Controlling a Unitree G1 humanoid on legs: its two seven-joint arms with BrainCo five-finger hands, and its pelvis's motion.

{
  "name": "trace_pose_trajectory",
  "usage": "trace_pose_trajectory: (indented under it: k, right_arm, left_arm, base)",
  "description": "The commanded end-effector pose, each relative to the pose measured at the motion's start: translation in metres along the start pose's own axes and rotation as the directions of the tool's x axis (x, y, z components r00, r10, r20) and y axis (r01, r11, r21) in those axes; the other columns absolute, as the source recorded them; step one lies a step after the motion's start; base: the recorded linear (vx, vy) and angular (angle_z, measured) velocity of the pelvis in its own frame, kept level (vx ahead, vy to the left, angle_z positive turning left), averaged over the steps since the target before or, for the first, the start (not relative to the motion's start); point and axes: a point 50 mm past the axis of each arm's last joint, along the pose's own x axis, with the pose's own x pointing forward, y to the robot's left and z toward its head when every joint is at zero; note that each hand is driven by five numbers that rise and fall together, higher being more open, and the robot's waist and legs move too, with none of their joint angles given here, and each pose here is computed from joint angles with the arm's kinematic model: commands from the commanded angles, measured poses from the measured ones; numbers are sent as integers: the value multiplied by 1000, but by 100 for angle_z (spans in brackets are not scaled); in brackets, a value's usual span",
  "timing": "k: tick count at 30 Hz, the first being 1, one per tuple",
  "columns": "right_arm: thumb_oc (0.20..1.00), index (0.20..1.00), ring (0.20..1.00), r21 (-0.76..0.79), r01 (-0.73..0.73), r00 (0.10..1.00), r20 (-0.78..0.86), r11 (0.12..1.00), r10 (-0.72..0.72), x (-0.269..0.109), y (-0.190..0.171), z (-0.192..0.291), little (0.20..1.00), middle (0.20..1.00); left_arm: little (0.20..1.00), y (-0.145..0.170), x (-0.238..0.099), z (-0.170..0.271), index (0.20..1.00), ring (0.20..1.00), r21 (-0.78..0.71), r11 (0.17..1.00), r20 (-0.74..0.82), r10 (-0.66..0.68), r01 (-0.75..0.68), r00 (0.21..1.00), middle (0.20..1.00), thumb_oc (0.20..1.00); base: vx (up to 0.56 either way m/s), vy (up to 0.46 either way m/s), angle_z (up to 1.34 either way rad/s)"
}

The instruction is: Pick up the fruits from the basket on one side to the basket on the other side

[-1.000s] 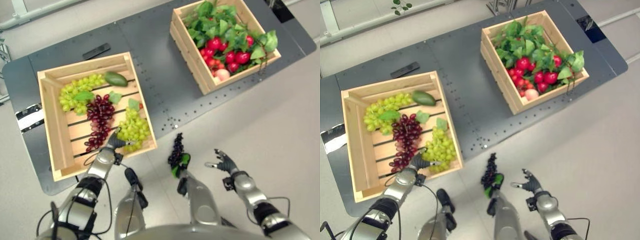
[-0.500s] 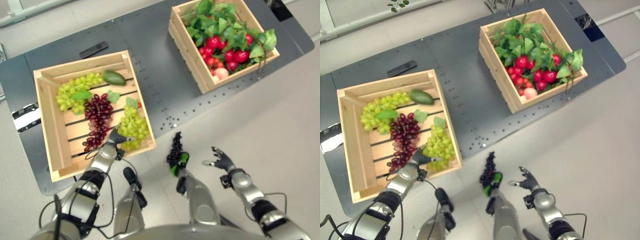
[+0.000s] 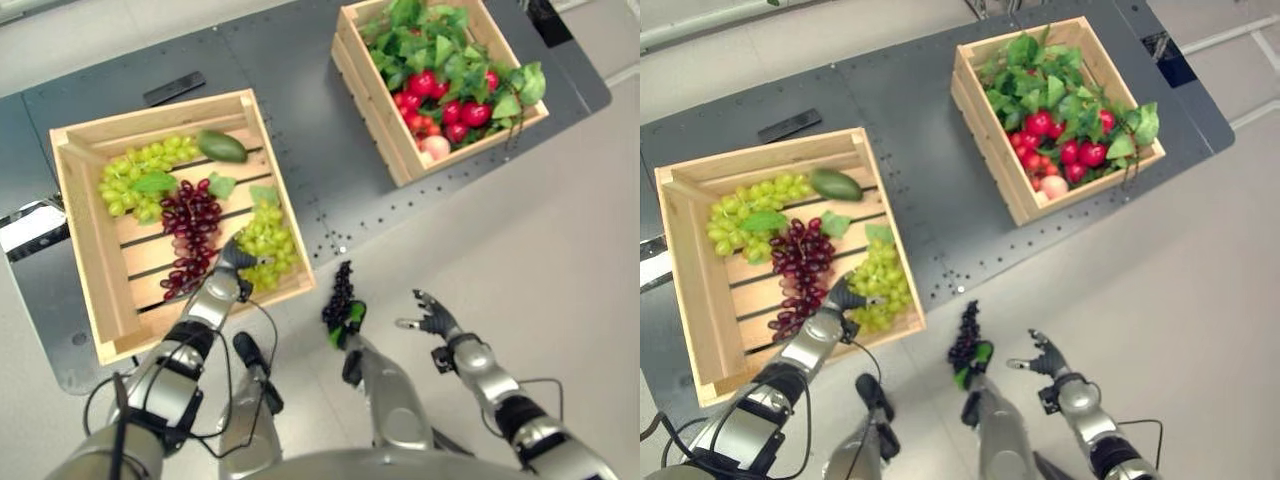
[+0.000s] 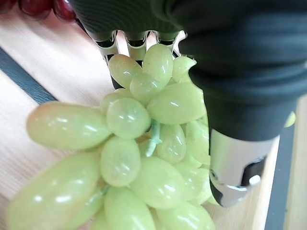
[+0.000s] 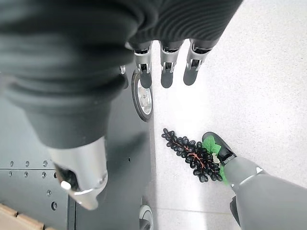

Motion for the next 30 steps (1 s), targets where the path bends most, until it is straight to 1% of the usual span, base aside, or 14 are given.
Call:
trace_pose_trajectory:
  k: [1, 2, 3, 4, 5, 30]
  right_arm:
    - [1000, 1000, 1000, -42, 8, 994, 111, 999, -3, 6, -3, 29, 1000, 1000]
    - [1000, 1000, 1000, -42, 8, 994, 111, 999, -3, 6, -3, 29, 1000, 1000]
    - [1000, 1000, 1000, -42, 7, 994, 110, 999, -2, 6, -3, 28, 1000, 1000]
    - [1000, 1000, 1000, -43, 7, 994, 108, 999, -3, 6, -3, 28, 1000, 1000]
    - [1000, 1000, 1000, -42, 6, 994, 110, 999, -2, 6, -3, 28, 1000, 1000]
    - [1000, 1000, 1000, -29, 7, 994, 108, 1000, -4, 6, -1, 28, 1000, 1000]
  left_arm:
    - [1000, -62, -3, 49, 1000, 1000, -48, 978, 139, -195, 203, 971, 1000, 1000]
    - [893, -62, -3, 49, 893, 893, -48, 978, 139, -195, 203, 971, 893, 893]
    - [586, -63, -3, 49, 586, 586, -43, 977, 137, -201, 208, 970, 586, 586]
    - [256, -63, -3, 50, 256, 256, -41, 977, 140, -203, 210, 969, 256, 256]
    - [200, -64, -3, 49, 200, 200, -40, 976, 140, -206, 214, 968, 200, 200]
    - [200, -72, -6, 48, 200, 200, -45, 969, 142, -233, 241, 962, 200, 200]
  base:
    - [0, 0, 0]
    - [0, 0, 0]
    - [0, 0, 0]
    - [0, 0, 0]
    - [0, 0, 0]
    - [0, 0, 0]
